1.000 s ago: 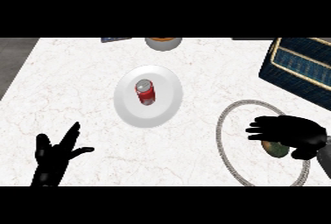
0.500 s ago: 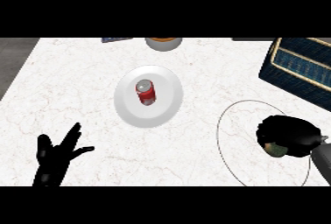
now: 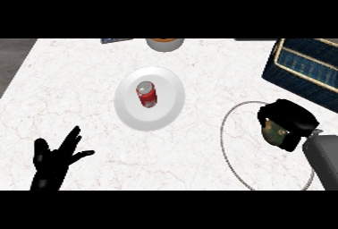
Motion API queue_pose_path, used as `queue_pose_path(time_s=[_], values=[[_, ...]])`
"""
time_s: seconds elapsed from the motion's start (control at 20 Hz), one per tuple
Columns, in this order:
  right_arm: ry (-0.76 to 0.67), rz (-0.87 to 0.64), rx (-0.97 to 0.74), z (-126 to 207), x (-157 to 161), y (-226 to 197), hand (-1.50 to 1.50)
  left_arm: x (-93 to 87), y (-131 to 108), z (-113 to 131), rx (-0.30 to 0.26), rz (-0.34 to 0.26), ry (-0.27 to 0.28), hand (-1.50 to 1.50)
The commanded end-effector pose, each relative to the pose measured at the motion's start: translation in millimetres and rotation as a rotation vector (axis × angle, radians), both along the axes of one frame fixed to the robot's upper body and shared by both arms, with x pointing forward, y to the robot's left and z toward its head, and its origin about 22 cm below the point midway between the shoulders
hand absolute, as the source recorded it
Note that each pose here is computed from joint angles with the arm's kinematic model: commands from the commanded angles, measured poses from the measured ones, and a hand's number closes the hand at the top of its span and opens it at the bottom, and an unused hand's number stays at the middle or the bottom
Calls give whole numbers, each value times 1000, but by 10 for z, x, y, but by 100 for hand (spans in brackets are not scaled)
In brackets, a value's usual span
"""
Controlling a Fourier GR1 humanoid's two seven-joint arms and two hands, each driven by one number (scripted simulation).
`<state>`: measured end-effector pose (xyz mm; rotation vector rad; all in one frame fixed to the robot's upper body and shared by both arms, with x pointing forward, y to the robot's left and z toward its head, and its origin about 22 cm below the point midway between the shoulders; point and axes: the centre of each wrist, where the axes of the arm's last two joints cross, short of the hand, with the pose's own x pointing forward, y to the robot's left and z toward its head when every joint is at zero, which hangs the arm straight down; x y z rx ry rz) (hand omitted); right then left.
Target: Pick the squash from the placemat and place it in the basket
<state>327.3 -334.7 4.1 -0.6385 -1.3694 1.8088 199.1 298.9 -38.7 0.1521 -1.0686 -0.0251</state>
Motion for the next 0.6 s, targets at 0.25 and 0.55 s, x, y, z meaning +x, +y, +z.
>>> queue_pose_path(time_s=[0.25, 0.55], values=[[-76, -854, 397, 259, 484, 624, 150, -37, 14, -41, 13, -9, 43, 0], [-413, -1054, 929, 1373, 834, 1419, 150, -1, -9, -45, 6, -6, 63, 0]])
